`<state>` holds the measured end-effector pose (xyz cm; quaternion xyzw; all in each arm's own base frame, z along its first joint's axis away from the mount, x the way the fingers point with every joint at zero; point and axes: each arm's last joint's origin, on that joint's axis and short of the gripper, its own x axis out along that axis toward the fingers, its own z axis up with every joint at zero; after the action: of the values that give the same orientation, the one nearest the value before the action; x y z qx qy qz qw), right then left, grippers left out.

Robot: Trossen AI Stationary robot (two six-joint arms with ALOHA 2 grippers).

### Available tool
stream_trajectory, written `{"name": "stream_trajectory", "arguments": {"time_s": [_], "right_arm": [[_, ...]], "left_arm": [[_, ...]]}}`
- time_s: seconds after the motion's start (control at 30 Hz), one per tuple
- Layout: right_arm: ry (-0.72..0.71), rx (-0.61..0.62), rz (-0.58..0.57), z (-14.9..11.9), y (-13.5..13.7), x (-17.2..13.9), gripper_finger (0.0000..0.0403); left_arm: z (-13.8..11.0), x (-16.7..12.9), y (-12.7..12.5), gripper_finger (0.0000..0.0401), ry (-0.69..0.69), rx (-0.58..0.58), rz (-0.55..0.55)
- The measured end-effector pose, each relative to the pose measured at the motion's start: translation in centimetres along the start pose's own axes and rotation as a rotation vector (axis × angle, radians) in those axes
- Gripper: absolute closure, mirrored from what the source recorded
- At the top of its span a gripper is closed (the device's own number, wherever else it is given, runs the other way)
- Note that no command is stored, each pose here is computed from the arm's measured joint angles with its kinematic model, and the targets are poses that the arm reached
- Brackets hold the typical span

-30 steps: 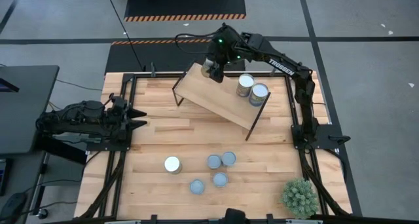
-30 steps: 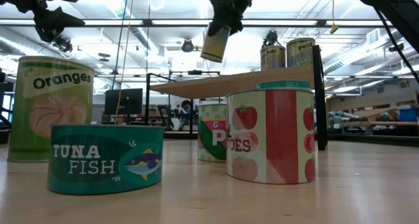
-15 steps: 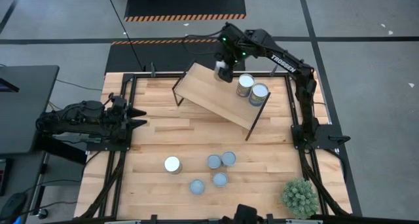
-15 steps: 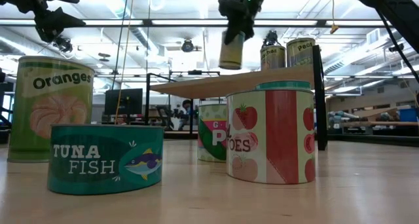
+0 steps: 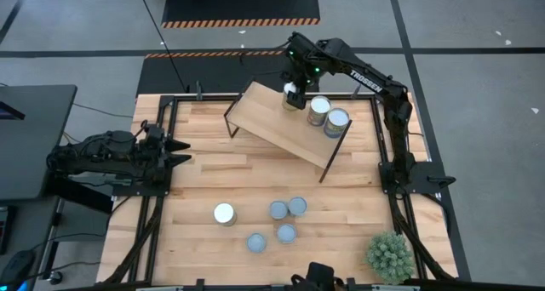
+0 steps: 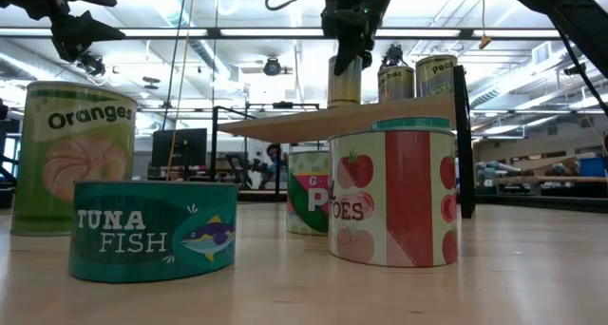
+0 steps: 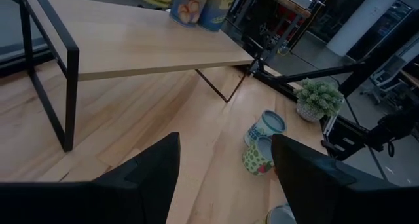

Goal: Pick and place cans onto a shelf
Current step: Put the canned carrots on the shelf

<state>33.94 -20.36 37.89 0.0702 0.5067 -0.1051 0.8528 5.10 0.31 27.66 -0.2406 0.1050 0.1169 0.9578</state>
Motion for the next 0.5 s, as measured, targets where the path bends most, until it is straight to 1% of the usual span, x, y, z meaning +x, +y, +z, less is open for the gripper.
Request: {"name": "stream_trajectory", "arguments": {"time_s": [0.1,0.23,0.5], "right_arm": [[-0.001,0.011,-0.003,0.0,-0.2,0.8,0.0087],[0.006,0.009,-0.035,-0.1,-0.4,1.8,0.0087],[0.044,0.019,-0.021,-0.6,-0.5,3.2,0.0087]], "left_arm": [[0.0,0.0,0.0,0.0154,-0.001,0.000,0.001],[0.0,0.0,0.0,0.0154,-0.001,0.000,0.001],[0.0,0.0,0.0,0.0154,-0.001,0.000,0.001]]}}
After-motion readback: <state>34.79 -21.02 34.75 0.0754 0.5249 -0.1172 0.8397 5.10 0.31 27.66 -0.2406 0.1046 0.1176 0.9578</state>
